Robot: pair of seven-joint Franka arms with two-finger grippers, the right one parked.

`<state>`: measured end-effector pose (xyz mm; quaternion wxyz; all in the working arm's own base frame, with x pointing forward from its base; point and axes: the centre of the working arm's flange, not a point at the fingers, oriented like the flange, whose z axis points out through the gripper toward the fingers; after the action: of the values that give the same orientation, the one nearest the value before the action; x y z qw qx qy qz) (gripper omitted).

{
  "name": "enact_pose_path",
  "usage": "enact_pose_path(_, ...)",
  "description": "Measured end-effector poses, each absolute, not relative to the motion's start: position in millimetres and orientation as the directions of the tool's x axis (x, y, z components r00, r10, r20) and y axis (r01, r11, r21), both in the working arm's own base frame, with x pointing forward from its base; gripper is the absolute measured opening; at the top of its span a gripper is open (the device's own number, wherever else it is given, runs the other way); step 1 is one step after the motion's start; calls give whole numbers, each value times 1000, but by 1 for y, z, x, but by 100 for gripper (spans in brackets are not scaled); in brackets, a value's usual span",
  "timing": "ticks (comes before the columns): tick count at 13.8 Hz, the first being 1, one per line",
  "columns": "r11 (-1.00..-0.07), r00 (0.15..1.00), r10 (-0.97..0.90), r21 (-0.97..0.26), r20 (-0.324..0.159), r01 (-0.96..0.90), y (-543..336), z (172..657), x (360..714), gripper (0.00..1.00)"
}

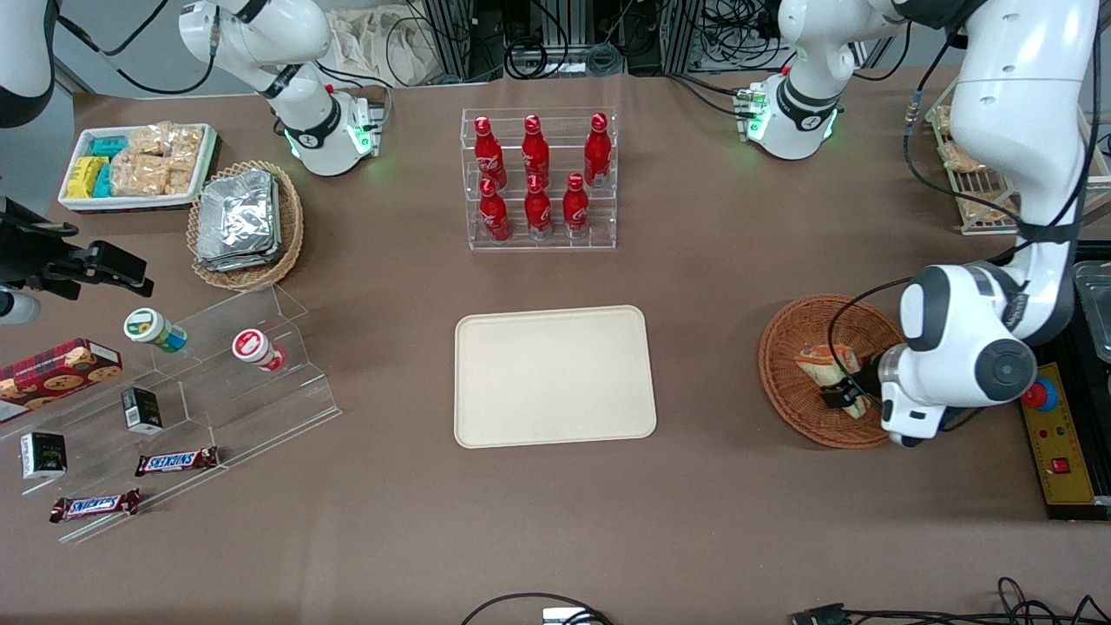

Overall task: Place sandwich from basket to tray
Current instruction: 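Lower the left gripper into the wicker basket and grasp the wrapped sandwich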

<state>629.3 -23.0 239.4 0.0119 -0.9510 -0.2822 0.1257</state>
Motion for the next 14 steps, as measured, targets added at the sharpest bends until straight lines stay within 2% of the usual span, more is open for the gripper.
enact_pose_path(3,-832,791,552,-116,-263,543,-24,215,622,100)
enact_pose_path(4,-831,789,553,-119,-268,543,-24,211,621,93)
enact_pose_path(5,-831,788,553,-120,-269,543,-24,210,621,93)
enact_pose_path(7,-831,790,554,-116,-264,544,-24,214,622,77)
enact_pose_path(8,-832,793,553,-112,-257,544,-24,220,624,63)
enact_pose_path(11,-846,814,531,-91,-233,526,-36,265,630,35)
enact_pose_path(12,-856,827,514,-83,-227,510,-48,289,631,30)
enact_pose_path(14,-880,856,473,-62,-211,471,-75,341,631,29)
